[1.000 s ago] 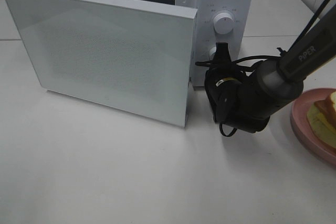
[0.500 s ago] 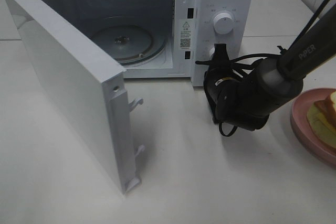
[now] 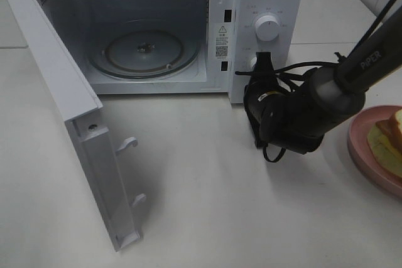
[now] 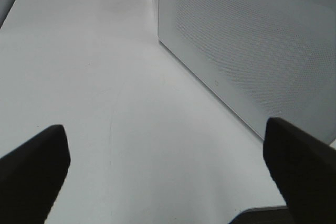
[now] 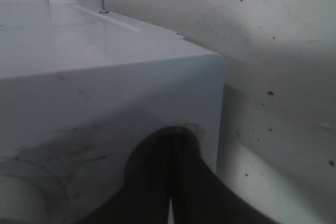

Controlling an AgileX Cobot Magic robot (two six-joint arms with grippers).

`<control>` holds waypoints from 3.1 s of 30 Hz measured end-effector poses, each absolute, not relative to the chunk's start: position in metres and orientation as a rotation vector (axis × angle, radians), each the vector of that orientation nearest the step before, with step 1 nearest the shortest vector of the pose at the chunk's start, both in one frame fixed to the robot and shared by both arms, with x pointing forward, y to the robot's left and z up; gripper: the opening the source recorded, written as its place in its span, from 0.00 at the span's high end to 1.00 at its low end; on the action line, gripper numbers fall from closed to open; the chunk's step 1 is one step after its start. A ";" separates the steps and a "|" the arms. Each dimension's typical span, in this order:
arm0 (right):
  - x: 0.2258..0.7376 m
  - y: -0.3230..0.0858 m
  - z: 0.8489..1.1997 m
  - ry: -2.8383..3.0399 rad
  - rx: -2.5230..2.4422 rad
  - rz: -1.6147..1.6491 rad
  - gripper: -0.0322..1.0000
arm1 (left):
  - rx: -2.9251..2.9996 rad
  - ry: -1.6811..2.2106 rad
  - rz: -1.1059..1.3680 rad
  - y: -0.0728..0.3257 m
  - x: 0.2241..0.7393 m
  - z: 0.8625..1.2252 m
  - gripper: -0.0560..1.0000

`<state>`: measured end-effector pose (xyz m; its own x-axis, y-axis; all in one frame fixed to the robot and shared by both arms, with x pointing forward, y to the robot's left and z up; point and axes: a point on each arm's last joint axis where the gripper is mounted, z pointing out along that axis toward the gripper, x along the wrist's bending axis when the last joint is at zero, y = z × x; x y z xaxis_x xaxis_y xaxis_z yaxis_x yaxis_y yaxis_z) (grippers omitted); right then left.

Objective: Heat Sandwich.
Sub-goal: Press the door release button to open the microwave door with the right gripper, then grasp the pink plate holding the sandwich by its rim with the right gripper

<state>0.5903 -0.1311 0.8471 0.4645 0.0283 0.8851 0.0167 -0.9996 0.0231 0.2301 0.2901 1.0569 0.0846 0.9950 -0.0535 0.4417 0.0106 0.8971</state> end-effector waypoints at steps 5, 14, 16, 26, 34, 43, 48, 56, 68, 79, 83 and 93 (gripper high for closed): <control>0.591 -0.133 0.853 0.049 2.737 1.576 0.93 | 1.552 1.474 0.862 0.290 0.230 1.057 0.05; 0.581 -0.141 0.866 0.180 2.756 1.538 0.90 | 1.552 1.474 0.862 0.290 0.230 1.057 0.05; 0.579 -0.142 0.869 0.191 2.753 1.542 0.90 | 1.552 1.474 0.862 0.290 0.230 1.057 0.05; 0.553 -0.151 0.893 0.419 2.738 1.471 0.89 | 1.552 1.474 0.862 0.290 0.230 1.057 0.05; 0.532 -0.148 0.907 0.843 2.752 1.261 0.86 | 1.552 1.474 0.862 0.290 0.230 1.057 0.05; 0.510 -0.143 0.926 1.609 2.442 1.051 0.84 | 1.552 1.474 0.862 0.290 0.230 1.057 0.05; 0.497 -0.141 0.934 2.031 2.140 0.949 0.81 | 1.552 1.474 0.862 0.290 0.230 1.057 0.05; 0.474 -0.143 0.947 2.492 1.746 0.793 0.69 | 1.552 1.474 0.862 0.290 0.230 1.057 0.05; 0.459 -0.172 0.970 2.626 1.613 0.485 0.24 | 1.552 1.474 0.862 0.290 0.230 1.057 0.05; 0.467 -0.224 0.973 2.510 1.799 0.293 0.12 | 1.552 1.474 0.862 0.290 0.230 1.057 0.05; 0.472 -0.243 0.973 2.412 1.884 0.249 0.12 | 1.552 1.474 0.862 0.290 0.230 1.057 0.05; 0.491 -0.268 0.987 2.298 1.904 0.234 0.14 | 1.552 1.474 0.862 0.290 0.230 1.057 0.05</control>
<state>0.4915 -0.2676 0.9872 -0.1844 0.9827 -0.0139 0.9598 0.1831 0.2129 0.2301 0.2901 1.0569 0.0846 0.9950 -0.0535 0.4417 0.0106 0.8971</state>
